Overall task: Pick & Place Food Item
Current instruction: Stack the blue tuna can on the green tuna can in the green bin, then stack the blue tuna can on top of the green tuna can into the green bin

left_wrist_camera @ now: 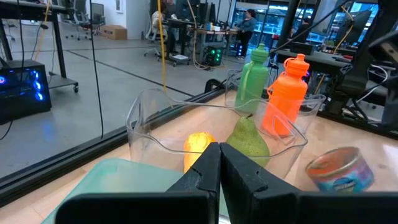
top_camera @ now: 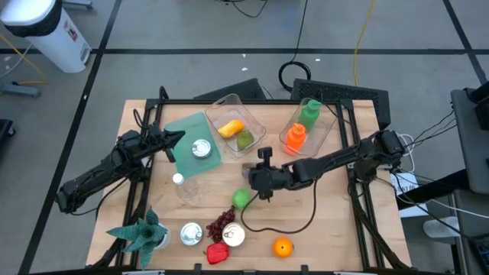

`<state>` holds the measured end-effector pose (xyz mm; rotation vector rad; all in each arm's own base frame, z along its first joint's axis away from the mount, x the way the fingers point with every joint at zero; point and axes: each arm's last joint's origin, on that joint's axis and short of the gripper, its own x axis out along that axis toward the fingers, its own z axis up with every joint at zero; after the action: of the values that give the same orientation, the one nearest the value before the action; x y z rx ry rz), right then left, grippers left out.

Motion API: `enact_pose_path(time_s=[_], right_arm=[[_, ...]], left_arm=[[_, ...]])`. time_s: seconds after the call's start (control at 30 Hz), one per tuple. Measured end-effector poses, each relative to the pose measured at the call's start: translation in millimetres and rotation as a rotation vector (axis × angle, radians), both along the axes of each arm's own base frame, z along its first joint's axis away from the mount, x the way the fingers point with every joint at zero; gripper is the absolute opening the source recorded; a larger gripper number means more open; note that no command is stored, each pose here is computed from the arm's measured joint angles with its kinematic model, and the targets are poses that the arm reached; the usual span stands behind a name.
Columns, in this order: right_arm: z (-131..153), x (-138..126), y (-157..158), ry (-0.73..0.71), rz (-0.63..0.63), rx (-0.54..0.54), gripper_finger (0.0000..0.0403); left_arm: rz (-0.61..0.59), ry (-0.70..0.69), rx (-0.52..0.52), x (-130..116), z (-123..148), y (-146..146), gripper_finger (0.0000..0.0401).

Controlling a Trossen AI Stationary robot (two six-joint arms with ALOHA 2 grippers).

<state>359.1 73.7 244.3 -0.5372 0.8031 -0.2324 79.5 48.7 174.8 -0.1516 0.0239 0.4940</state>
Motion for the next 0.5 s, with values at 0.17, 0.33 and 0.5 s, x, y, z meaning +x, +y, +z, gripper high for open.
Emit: enact_pose_path(time_s=[0.17, 0.33, 0.5], right_arm=[[3, 2, -5, 0.011, 0.028, 0.05, 0.0002], [-5, 3, -5, 0.048, 0.021, 0.1, 0.0001], [-9, -2, -5, 0.094, -0.005, 0.171, 0.0001]], left_arm=[[-0.003, 0.0, 0.0, 0, 0, 0, 0.0015], [-0.003, 0.0, -0.001, 0, 0, 0, 0.0015], [-0.029, -0.016, 0.0, 0, 1, -1, 0.0015]])
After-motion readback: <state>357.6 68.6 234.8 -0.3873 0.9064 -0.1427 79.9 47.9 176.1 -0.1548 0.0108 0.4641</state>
